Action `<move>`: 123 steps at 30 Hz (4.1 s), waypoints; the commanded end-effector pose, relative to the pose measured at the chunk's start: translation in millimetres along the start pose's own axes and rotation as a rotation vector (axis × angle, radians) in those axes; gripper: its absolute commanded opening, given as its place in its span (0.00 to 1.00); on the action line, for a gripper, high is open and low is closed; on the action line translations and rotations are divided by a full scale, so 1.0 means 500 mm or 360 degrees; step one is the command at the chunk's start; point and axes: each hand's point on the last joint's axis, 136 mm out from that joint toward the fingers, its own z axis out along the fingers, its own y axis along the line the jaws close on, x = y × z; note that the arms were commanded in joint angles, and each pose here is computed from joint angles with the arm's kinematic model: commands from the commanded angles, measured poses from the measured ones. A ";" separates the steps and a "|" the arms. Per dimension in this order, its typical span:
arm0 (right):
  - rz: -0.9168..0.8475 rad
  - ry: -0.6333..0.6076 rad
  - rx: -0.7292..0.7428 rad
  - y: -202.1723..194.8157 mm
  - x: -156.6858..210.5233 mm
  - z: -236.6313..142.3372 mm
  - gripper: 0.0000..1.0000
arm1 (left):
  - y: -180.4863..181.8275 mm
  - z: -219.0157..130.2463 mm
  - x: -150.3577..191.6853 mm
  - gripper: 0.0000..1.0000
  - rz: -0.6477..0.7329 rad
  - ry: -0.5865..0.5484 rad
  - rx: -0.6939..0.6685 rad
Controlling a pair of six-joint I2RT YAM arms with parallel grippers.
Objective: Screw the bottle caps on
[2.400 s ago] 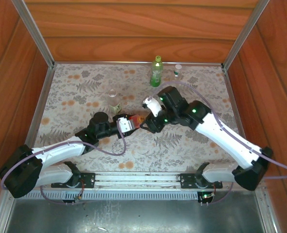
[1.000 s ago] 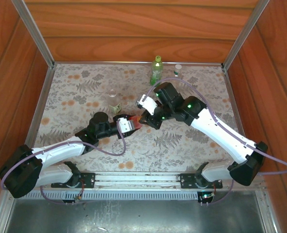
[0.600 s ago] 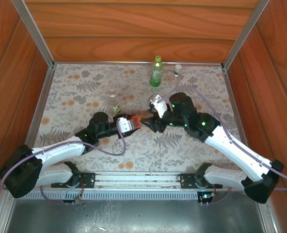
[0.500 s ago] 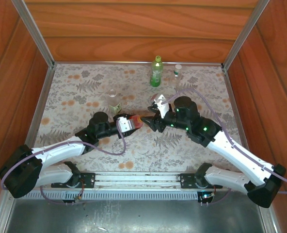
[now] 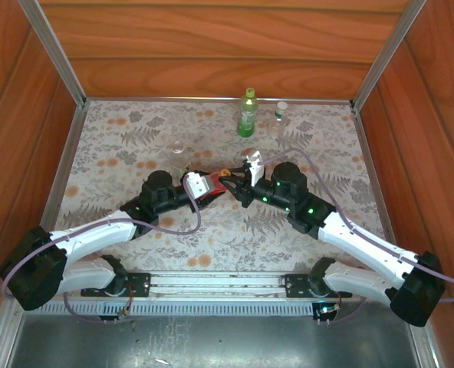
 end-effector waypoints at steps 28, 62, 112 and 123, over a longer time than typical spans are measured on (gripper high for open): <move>-0.0204 0.0224 0.0683 -0.210 -0.014 0.043 0.21 | 0.075 -0.059 -0.019 1.00 -0.0183 -0.0064 -0.0350; -0.0159 0.0416 0.0703 -0.473 -0.115 0.325 0.56 | 0.199 -0.208 0.180 1.00 -0.0828 0.0129 -0.0961; -0.0210 0.0239 0.0757 -0.316 -0.127 0.036 0.85 | 0.258 -0.046 0.242 0.67 -0.0619 -0.0094 -0.0417; 0.0167 0.0442 0.0980 -0.356 0.064 -0.013 1.00 | 0.083 0.014 0.173 0.67 -0.0439 -0.0163 0.0074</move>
